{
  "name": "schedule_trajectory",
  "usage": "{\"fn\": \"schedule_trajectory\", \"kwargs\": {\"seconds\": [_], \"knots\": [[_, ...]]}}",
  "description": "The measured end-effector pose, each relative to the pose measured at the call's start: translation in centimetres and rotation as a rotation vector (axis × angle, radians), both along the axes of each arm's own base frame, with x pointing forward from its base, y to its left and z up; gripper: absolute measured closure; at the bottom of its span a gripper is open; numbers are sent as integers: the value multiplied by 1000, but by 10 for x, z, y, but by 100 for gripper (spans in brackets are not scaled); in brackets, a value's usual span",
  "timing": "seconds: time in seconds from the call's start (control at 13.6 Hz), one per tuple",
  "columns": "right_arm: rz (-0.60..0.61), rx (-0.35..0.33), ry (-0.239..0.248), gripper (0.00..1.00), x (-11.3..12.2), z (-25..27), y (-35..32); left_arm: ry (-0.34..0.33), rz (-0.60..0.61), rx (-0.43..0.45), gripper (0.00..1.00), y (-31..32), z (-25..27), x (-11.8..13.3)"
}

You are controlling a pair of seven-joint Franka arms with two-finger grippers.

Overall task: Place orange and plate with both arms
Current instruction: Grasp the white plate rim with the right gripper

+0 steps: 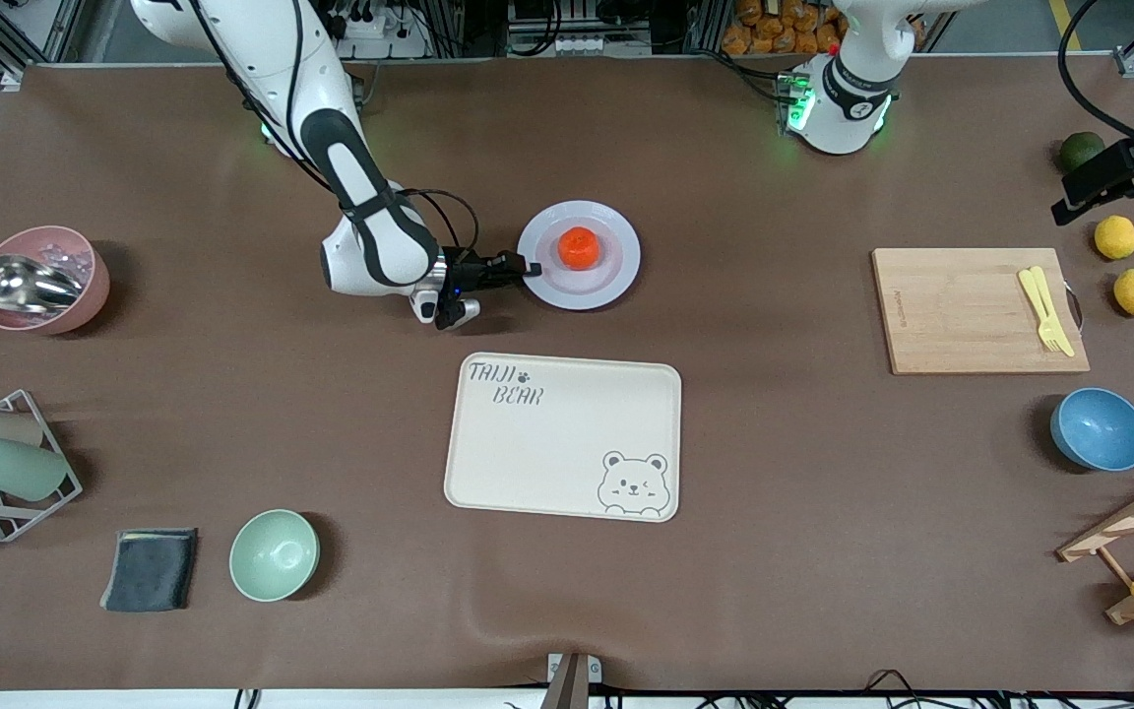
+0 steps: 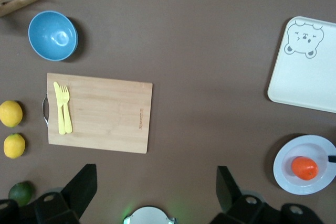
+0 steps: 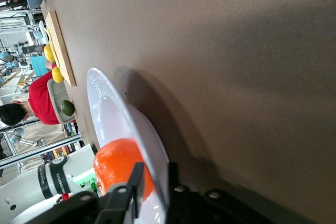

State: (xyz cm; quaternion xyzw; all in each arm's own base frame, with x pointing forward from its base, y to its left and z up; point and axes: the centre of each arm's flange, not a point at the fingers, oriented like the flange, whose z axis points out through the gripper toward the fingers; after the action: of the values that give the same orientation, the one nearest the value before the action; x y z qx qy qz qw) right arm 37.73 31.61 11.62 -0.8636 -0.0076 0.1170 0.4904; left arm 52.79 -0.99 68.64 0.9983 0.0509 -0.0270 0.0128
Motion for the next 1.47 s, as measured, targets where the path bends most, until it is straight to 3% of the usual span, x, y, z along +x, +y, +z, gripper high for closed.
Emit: {"fn": "schedule_trajectory", "kwargs": {"seconds": [0.15,0.73,1.25,1.47], "knots": [[-15,19,-2,91,0,4,4,8,1,1,0,0,1,-4],[-32,52,-32,92,5,23,19,14,-5,2,0,-3,0,-7],[-83,152,-33,92,12,54,31,3,1,2,0,0,6,-11],[-128,199,-21,92,28,58,16,3,1,2,0,0,6,-11]]}}
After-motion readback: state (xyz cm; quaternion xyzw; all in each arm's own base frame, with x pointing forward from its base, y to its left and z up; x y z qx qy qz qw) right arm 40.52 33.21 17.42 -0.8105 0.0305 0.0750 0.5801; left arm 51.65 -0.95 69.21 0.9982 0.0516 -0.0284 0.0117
